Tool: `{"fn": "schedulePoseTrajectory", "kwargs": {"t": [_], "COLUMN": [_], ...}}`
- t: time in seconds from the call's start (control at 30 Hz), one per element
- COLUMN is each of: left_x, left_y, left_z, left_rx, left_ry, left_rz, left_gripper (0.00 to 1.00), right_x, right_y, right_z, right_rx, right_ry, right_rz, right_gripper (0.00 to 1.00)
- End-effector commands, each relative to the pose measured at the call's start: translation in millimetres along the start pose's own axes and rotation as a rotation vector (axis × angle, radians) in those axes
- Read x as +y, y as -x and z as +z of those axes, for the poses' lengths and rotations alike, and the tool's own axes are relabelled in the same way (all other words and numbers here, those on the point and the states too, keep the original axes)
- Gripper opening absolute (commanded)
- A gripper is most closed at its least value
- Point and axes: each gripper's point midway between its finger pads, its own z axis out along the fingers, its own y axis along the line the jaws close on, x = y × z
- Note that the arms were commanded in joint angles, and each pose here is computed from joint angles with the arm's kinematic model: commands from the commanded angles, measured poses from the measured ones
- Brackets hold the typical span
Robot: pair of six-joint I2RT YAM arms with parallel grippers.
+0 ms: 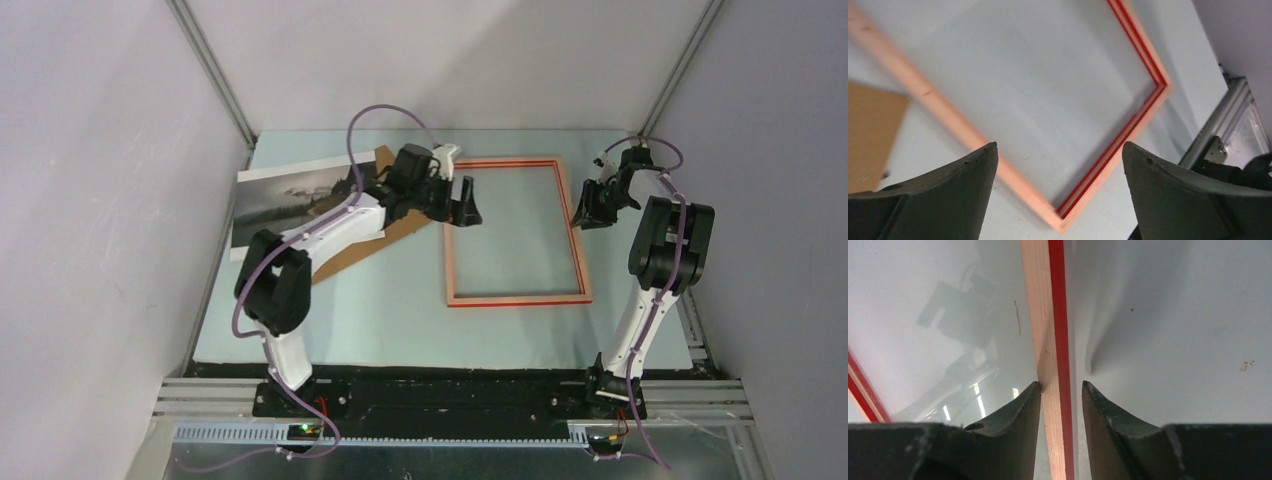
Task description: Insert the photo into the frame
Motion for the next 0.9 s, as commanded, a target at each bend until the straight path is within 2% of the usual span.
{"fn": "schedulePoseTrajectory", "kwargs": {"t": [0.0, 0.13, 0.37, 0.53, 0.6, 0.87], "left_x": [32.0, 63.8, 121.5, 158.4, 170.1, 208.2], "left_y": [13.9, 17.1, 10.5, 1.6, -5.2, -37.5], "left_z": [-44.7, -76.9, -134.6, -173.6, -186.0, -222.6], "left_rx": [-0.073, -0.095, -0.116, -0.082, -0.068, 0.012], "left_ry": [0.097, 0.186, 0.371, 0.481, 0.516, 0.686], "left_rz": [0.039, 0.034, -0.008, -0.069, -0.081, -0.039], "left_gripper": [0.98, 0.98, 0.98, 0.98, 0.98, 0.98], "right_x": [1.0, 4.1, 3.6, 0.8, 0.2, 0.9], "right_y": [7.9, 3.6, -3.3, -10.2, -14.6, -33.0], "right_z": [-8.1, -4.1, -3.4, -6.9, -8.1, -11.4], "right_rx": [-0.041, -0.033, -0.024, -0.019, -0.014, 0.005], "right_ry": [-0.027, -0.032, -0.032, -0.030, -0.031, -0.034], "right_rz": [-0.027, -0.032, -0.027, -0.022, -0.024, -0.044], "right_gripper": [0.39, 0.35, 0.15, 0.03, 0.00, 0.00]}}
